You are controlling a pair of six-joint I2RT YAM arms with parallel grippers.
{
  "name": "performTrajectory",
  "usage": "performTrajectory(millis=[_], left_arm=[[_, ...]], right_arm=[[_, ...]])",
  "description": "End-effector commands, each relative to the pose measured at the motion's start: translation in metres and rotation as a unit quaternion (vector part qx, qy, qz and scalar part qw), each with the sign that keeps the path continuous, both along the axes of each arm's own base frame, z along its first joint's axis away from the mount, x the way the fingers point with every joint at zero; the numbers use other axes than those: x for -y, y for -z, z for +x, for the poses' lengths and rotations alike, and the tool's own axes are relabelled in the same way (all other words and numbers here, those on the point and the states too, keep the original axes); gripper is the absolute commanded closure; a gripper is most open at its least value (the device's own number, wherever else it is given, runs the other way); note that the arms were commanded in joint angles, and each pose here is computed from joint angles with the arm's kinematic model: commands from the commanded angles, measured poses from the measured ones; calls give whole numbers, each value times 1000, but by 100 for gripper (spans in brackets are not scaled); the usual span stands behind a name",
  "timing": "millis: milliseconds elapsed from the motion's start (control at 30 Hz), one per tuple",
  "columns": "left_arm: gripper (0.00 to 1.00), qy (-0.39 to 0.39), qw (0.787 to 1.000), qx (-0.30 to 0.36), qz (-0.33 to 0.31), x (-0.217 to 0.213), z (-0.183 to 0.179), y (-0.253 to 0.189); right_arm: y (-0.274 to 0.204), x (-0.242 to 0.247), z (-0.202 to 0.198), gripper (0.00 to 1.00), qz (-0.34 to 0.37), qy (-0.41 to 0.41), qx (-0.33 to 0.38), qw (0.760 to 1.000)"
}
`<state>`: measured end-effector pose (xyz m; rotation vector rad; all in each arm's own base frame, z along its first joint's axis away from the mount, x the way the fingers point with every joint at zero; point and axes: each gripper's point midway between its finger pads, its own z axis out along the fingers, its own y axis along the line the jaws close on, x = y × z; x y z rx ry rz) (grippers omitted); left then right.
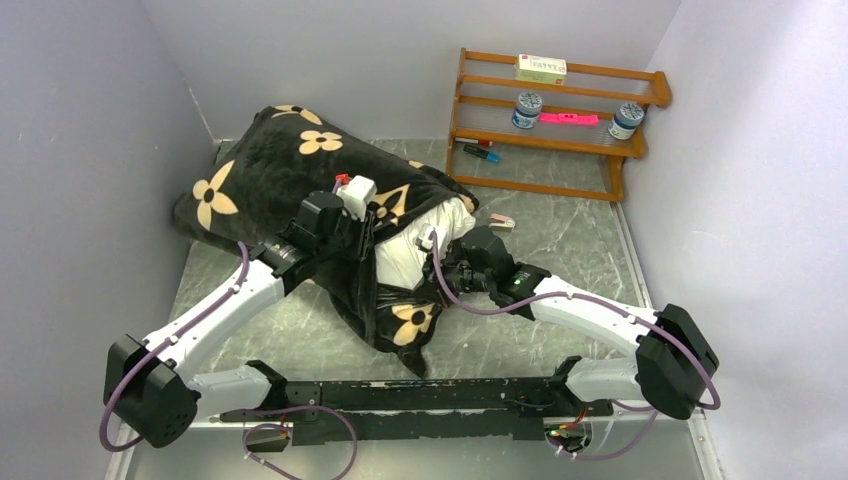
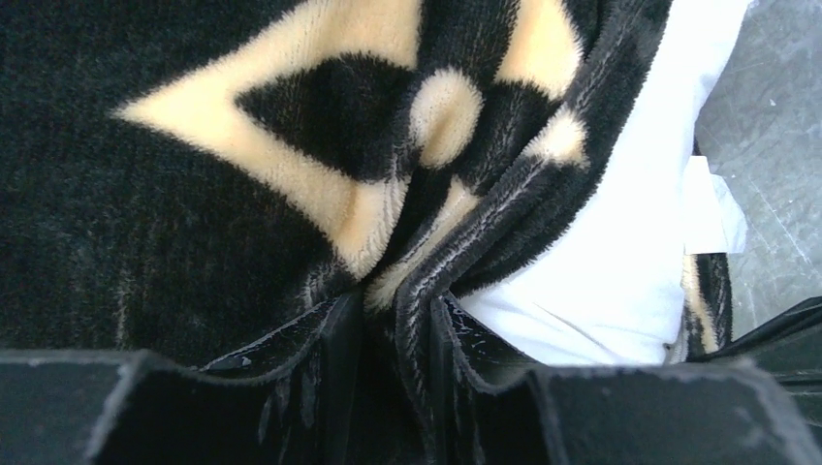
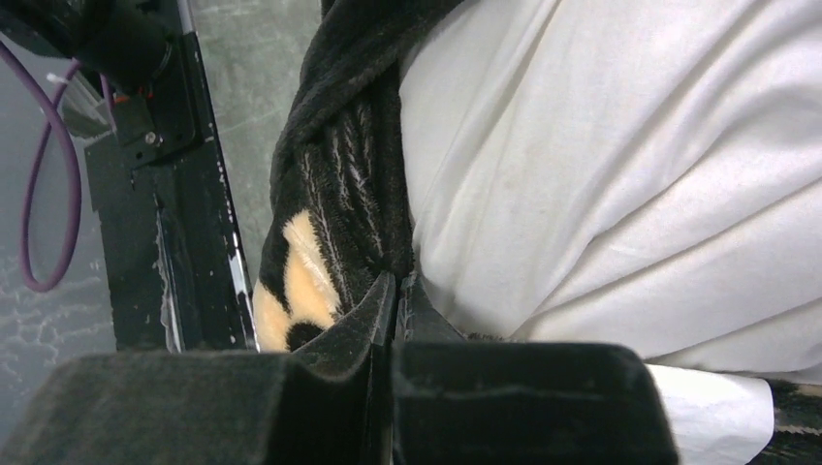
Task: Remove the pillowcase from the pillow
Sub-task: Remove the pillow from the pillowcase.
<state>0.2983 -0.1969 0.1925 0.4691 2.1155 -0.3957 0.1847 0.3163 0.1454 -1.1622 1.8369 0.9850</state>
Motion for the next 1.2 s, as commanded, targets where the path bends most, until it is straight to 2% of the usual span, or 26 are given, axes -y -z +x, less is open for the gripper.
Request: performTrajectory(millis=[0, 167, 367, 433, 533, 700, 800, 1033, 1167], left_arm=[[61, 6, 1000, -1, -29, 6, 1, -4], [47, 39, 995, 6, -86, 25, -12, -24], [34, 52, 993, 39, -97, 37, -25, -49], [29, 57, 991, 50, -106, 42, -30, -58], [26, 62, 989, 65, -116, 48, -36, -71], [26, 63, 989, 81, -105, 55, -45, -90], [30, 61, 991, 89, -78, 58, -50, -96], [39, 92, 992, 58, -65, 87, -76, -87], [40, 78, 996, 47, -6, 86, -71, -60]], right_arm=[[16, 5, -34, 100, -7, -2, -99, 995], [-4, -8, -5, 100, 26, 31, -42, 998], [-24, -18, 8, 94, 69, 47, -13, 996], [-31, -16, 11, 89, 84, 63, -6, 994], [-40, -6, 17, 75, 102, 102, 6, 990], [-60, 12, 22, 54, 123, 158, 16, 980], [-59, 25, 29, 44, 116, 216, -8, 970], [-47, 66, 36, 29, 130, 360, -76, 921], [-42, 70, 28, 25, 139, 359, -92, 918]])
